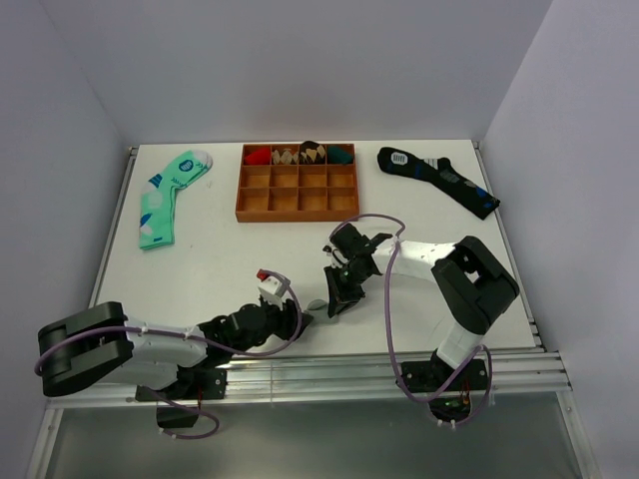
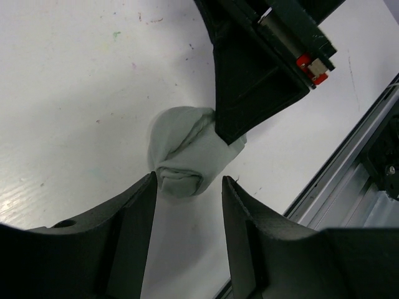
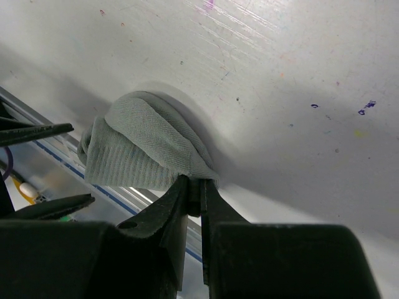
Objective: Roll the socks
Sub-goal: Roll the sock at the center of the board.
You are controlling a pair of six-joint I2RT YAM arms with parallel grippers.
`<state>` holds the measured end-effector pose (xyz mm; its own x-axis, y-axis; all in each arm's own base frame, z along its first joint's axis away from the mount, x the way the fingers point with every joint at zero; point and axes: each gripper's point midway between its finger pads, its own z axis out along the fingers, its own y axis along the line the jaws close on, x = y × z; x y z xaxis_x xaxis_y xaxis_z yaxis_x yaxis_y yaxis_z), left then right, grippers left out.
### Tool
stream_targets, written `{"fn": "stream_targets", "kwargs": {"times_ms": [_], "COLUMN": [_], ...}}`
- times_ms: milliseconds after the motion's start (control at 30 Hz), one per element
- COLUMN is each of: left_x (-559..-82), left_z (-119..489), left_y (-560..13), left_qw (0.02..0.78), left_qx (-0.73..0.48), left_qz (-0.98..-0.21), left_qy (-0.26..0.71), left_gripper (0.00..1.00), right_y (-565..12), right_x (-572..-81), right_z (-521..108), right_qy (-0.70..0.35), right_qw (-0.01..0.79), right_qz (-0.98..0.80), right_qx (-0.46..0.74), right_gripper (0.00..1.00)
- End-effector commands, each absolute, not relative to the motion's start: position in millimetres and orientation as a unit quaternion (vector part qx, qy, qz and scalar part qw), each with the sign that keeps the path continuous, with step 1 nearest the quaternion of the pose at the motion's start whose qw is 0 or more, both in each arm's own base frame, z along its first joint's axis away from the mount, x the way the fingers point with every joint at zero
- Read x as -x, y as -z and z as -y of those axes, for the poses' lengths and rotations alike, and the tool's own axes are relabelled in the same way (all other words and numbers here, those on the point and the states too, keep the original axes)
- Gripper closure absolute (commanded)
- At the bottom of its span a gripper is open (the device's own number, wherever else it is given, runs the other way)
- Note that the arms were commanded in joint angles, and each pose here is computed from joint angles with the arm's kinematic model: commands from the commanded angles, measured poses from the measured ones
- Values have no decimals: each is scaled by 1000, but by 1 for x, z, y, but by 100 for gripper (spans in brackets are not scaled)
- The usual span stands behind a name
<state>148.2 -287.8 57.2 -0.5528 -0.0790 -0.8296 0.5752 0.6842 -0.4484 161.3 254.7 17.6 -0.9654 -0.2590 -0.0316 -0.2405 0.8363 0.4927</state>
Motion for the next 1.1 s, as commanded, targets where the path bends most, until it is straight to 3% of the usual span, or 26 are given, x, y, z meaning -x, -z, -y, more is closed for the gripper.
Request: {"fn": "stream_targets", "kwargs": {"times_ms": [0,700,1067], "left_x": [-153,-159,-164], "left_z": [310,316,319], "left_y": [-86,-67,-55], "left_qw": [467,461,452], "left_qx": [-163,-178,-177], "left_qz": [-773,-788,-803], "left_qy": [398,368,346], "left_gripper": [49,51,58], "right_y": [-3,-3,-2], "right_x": [-165,-167,-165], "right_z": [-235,-235,-234], "right_qy": [199,199,201], "right_qw": [17,13,12], "right_qz": [970,970,969], "right_qx": [-136,-141,-142], "right_gripper": [85,86,86]}}
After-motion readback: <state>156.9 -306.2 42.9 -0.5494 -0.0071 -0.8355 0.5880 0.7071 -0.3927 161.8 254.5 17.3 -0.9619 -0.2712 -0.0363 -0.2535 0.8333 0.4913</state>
